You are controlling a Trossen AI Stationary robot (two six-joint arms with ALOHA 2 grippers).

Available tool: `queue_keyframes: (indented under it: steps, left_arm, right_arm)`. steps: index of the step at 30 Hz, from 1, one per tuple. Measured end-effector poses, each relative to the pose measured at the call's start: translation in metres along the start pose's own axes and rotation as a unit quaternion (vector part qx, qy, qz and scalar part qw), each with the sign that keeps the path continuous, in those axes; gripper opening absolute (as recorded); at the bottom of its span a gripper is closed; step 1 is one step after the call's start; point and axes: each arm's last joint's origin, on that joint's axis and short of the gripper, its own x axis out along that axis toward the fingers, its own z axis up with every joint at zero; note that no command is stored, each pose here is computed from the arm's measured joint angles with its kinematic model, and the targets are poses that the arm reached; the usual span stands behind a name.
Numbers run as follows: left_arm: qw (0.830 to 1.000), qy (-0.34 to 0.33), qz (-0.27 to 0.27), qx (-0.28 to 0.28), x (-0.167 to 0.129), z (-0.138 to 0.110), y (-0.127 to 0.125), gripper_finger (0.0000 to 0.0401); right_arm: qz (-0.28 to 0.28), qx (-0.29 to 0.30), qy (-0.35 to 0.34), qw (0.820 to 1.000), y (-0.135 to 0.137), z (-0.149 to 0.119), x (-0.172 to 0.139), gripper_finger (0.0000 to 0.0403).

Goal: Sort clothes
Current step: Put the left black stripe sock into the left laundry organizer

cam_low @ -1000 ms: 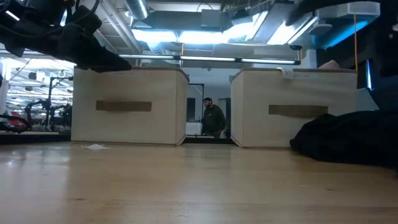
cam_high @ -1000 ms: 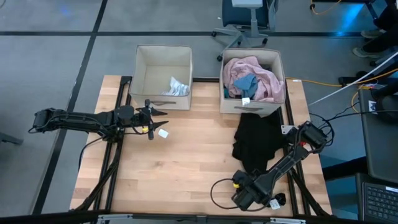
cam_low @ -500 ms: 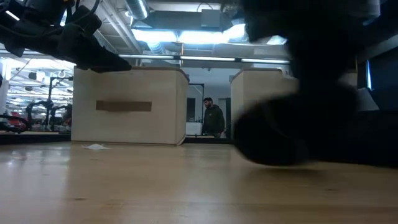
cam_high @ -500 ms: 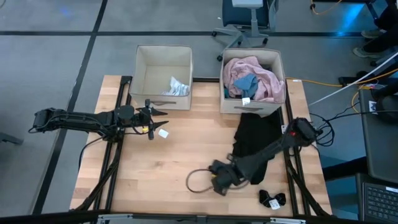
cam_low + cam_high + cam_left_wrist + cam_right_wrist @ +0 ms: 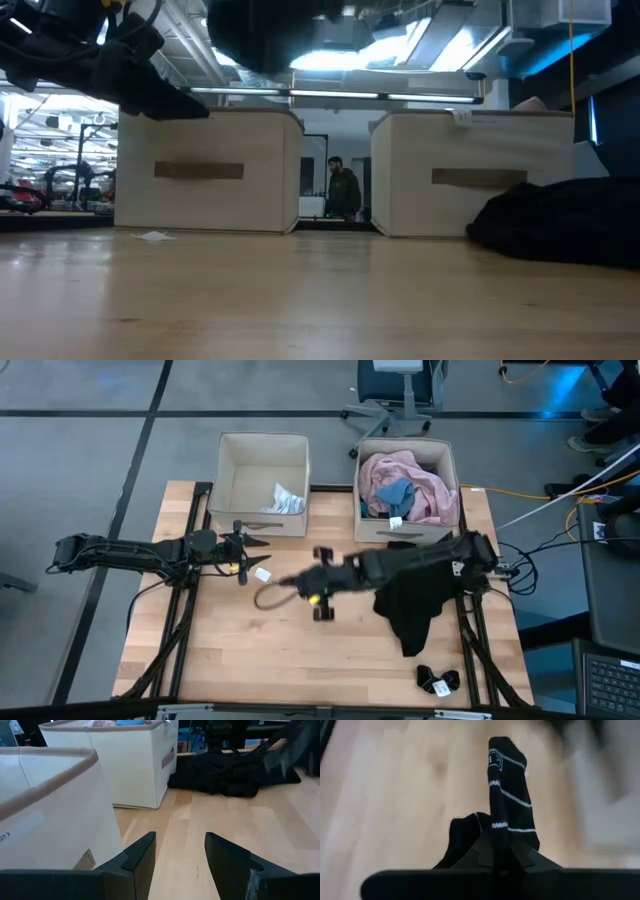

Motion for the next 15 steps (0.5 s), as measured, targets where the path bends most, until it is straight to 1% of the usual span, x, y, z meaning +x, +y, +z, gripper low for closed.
queue_keyframes:
  steps: [3, 6, 11, 15]
  left_arm:
    - [1.0, 0.004, 0.0, 0.001, 0.0, -0.001, 0.0, 0.0162]
    - [1.0, 0.005, -0.001, 0.002, 0.0, -0.001, 0.0, 0.0162]
    - [1.0, 0.005, -0.001, 0.002, 0.0, -0.001, 0.0, 0.0162]
    - [1.0, 0.005, -0.001, 0.001, 0.0, -0.001, 0.0, 0.0162]
  right_arm:
    - [-0.047, -0.035, -0.057, 0.997, -0.031, 0.022, -0.013, 0.0011]
    - [-0.104, -0.046, -0.109, 0.987, -0.067, 0.035, -0.015, 0.0019]
    - [-0.167, -0.017, -0.178, 0.97, -0.132, 0.044, -0.01, 0.0019]
    - [-0.191, 0.01, -0.189, 0.963, -0.176, 0.038, 0.008, 0.0017]
